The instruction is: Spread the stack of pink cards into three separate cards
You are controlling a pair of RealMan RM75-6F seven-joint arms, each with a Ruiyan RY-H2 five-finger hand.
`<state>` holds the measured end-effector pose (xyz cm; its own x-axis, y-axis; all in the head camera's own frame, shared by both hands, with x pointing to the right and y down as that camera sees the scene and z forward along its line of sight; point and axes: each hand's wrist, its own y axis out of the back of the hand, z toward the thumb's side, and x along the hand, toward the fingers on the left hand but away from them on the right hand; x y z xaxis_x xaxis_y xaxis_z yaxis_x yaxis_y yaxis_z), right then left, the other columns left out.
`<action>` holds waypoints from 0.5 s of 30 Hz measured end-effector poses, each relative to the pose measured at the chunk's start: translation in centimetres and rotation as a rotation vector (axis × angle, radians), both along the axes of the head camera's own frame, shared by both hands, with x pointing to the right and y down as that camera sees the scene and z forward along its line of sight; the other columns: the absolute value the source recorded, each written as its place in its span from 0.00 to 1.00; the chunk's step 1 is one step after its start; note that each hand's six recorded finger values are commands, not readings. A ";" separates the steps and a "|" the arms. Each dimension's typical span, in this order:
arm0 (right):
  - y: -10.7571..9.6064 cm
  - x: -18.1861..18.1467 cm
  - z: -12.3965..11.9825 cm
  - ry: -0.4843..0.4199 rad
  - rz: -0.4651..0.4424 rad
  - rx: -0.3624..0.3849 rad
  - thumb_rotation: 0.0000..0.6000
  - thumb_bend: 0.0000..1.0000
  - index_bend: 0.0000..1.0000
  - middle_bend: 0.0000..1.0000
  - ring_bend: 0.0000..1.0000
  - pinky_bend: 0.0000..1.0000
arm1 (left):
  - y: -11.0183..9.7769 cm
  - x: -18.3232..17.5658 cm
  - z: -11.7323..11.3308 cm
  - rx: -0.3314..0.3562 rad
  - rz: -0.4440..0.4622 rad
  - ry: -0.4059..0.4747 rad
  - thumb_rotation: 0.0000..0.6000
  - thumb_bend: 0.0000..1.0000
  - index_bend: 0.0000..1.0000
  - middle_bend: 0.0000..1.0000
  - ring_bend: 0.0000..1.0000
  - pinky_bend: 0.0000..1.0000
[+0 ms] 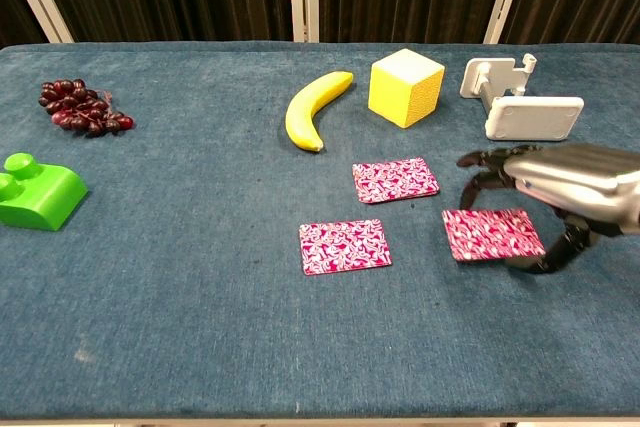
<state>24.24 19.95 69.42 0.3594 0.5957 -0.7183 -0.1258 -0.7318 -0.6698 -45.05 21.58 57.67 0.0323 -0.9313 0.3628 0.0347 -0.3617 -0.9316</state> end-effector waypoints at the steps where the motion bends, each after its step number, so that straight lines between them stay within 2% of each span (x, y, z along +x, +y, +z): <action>1: 0.2 0.1 0.1 0.001 -0.002 -0.002 1.00 0.48 0.26 0.06 0.00 0.00 | 0.0 0.0 0.0 0.001 0.000 -0.001 1.00 0.08 0.13 0.12 0.02 0.05; 8: 0.9 0.9 -0.7 -0.018 0.002 0.009 1.00 0.48 0.14 0.06 0.00 0.00 | -0.2 0.1 -0.3 0.005 0.004 -0.003 1.00 0.08 0.13 0.12 0.02 0.05; 11: 0.2 2.1 -2.1 -0.027 0.024 0.053 1.00 0.48 0.12 0.06 0.00 0.00 | -0.2 0.0 -0.3 0.002 0.000 -0.001 1.00 0.08 0.13 0.12 0.02 0.05; 15: -1.9 5.2 -4.9 -0.025 0.101 0.162 1.00 0.48 0.10 0.06 0.00 0.00 | -0.1 -0.3 -0.2 -0.009 -0.016 0.011 1.00 0.08 0.13 0.12 0.02 0.05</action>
<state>29.44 18.07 64.49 0.3090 0.7365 -0.6017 -0.0391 -0.6223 -0.7818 -45.31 21.43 57.51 0.0216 -0.9286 0.3705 0.0189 -0.3701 -0.9288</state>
